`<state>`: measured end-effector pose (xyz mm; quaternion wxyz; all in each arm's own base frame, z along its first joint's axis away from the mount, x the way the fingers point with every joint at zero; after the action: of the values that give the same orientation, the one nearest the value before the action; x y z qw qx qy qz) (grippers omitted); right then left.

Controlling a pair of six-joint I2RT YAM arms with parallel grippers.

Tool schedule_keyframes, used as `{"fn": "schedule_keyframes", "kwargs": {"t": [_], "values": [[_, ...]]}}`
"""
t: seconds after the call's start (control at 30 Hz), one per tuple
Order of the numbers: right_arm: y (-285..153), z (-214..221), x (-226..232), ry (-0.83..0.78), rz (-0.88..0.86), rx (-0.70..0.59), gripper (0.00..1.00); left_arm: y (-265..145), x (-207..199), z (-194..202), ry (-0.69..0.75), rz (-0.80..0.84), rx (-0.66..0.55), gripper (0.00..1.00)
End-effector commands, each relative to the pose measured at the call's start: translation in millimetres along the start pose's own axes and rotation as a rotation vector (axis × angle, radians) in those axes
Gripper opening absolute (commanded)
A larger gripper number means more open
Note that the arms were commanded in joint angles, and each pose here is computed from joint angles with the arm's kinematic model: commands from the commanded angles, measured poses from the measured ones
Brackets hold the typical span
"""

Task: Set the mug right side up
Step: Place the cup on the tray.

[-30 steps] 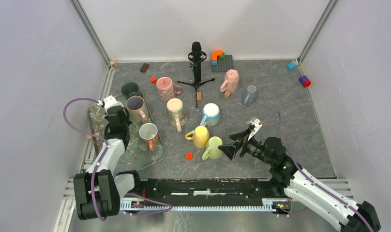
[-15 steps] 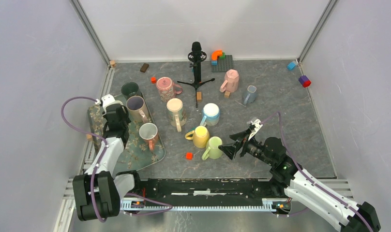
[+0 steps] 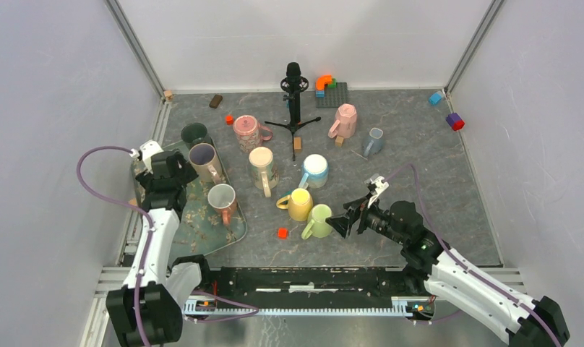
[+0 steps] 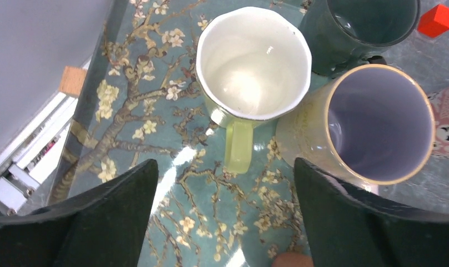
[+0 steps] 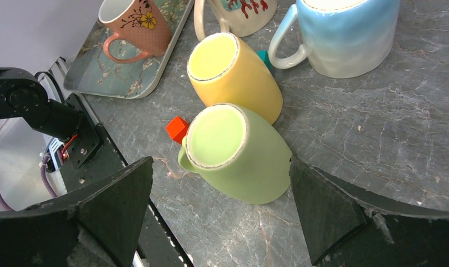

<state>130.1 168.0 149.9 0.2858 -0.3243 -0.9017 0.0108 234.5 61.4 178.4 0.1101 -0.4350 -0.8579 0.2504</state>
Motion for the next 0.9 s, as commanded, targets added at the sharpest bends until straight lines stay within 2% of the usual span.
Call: {"fn": "schedule_keyframes", "kwargs": {"t": [0.0, 0.27, 0.5, 0.7, 0.87], "values": [[1, -25, 9, -0.007, 0.018, -0.046, 0.98, -25, -4, -20, -0.086, 0.039, -0.008, 1.0], [-2, -40, 5, -0.015, 0.149, -0.026, 0.98, -73, -31, -33, -0.072, 0.266, 0.012, 1.0], [-10, -56, 0, -0.041, 0.27, -0.033, 0.98, -120, -59, -31, -0.009, 0.54, 0.03, 1.0], [-18, -67, -8, -0.048, 0.406, -0.054, 0.98, -154, -86, -20, 0.105, 0.734, 0.062, 1.0], [-19, -82, -17, -0.063, 0.553, -0.07, 0.98, -180, -116, -6, 0.214, 0.823, 0.069, 1.0]]}}
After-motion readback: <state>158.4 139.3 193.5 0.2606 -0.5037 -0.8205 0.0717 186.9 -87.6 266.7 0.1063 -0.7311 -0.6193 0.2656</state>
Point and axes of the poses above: each gripper's point midway between its finger pads, its own y axis out along the fingers, its own x axis along the line the jaws close on, z = x × y, the point moved 7 cm from there along -y, back along the fingers, and after that the axes turned 4 degrees about y, right-handed, at the moved point
